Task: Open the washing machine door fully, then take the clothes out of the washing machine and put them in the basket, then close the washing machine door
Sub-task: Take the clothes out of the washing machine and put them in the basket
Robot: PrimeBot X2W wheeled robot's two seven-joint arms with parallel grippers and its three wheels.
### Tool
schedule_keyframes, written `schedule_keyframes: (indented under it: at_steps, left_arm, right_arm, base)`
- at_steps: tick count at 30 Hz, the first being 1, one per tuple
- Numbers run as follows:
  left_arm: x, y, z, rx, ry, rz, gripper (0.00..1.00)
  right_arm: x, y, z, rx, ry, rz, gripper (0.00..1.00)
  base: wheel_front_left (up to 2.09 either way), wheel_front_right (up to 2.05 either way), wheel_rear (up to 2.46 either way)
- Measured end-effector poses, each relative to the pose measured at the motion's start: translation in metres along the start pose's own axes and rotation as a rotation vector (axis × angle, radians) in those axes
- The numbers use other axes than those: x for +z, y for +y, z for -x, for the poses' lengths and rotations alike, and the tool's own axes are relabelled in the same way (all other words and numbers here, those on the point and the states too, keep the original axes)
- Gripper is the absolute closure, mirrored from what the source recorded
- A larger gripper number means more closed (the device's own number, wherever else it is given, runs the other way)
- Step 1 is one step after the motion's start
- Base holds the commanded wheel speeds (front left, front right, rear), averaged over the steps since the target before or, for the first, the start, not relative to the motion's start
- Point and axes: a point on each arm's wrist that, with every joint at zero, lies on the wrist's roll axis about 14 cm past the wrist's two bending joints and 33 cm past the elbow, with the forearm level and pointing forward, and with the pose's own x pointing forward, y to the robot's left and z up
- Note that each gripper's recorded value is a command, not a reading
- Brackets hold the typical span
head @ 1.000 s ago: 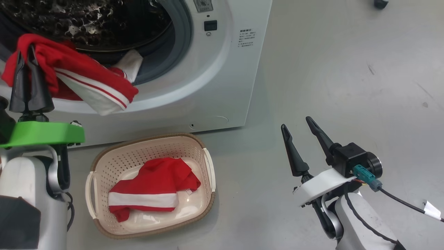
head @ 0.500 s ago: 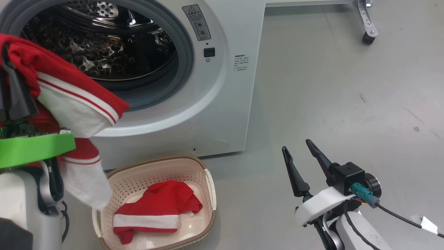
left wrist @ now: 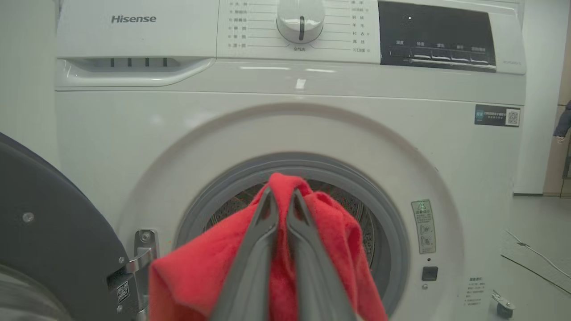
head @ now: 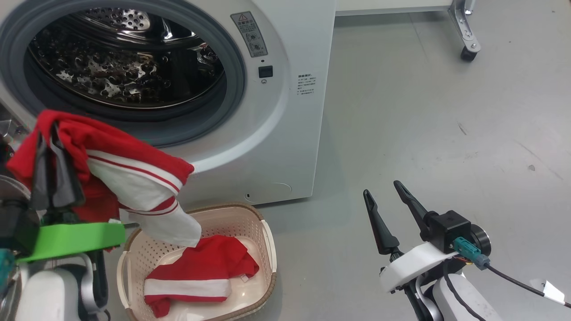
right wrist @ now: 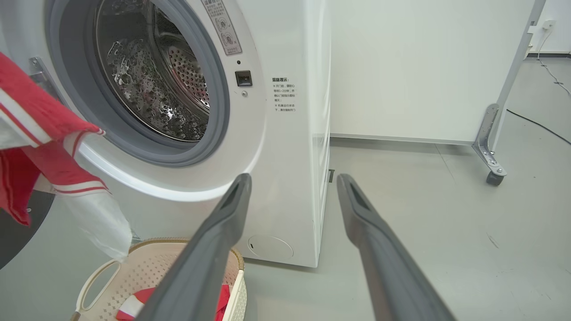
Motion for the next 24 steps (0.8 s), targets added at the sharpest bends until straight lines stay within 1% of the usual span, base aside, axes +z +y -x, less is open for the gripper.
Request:
schedule_keyframes:
  at_steps: [6, 13, 16, 24]
  left_arm:
    - [-0.04, 0.001, 0.021, 0.022, 0.146, 0.023, 1.0]
    - [-0.096, 0.011, 0.051, 0.063, 0.346, 0.043, 1.0]
    - [-0.12, 0.01, 0.061, 0.074, 0.425, 0.073, 1.0]
    - [-0.166, 0.008, 0.072, 0.079, 0.553, 0.118, 1.0]
  right_arm:
    - [-0.002, -0.002, -0.002, -0.003, 0.004, -0.002, 0.0]
    - [-0.006, -0.005, -0.004, -0.008, 0.016, -0.003, 0.0]
    - [-0.009, -0.008, -0.006, -0.015, 0.021, -0.006, 0.0]
    - [-0.014, -0.017, -0.019, -0.028, 0.034, -0.001, 0.0]
  base:
    - [0.0, 0.0, 0.0]
    - [0.0, 0.0, 0.0]
    - [0.0, 0.0, 0.0]
    - [0.0, 0.0, 0.0]
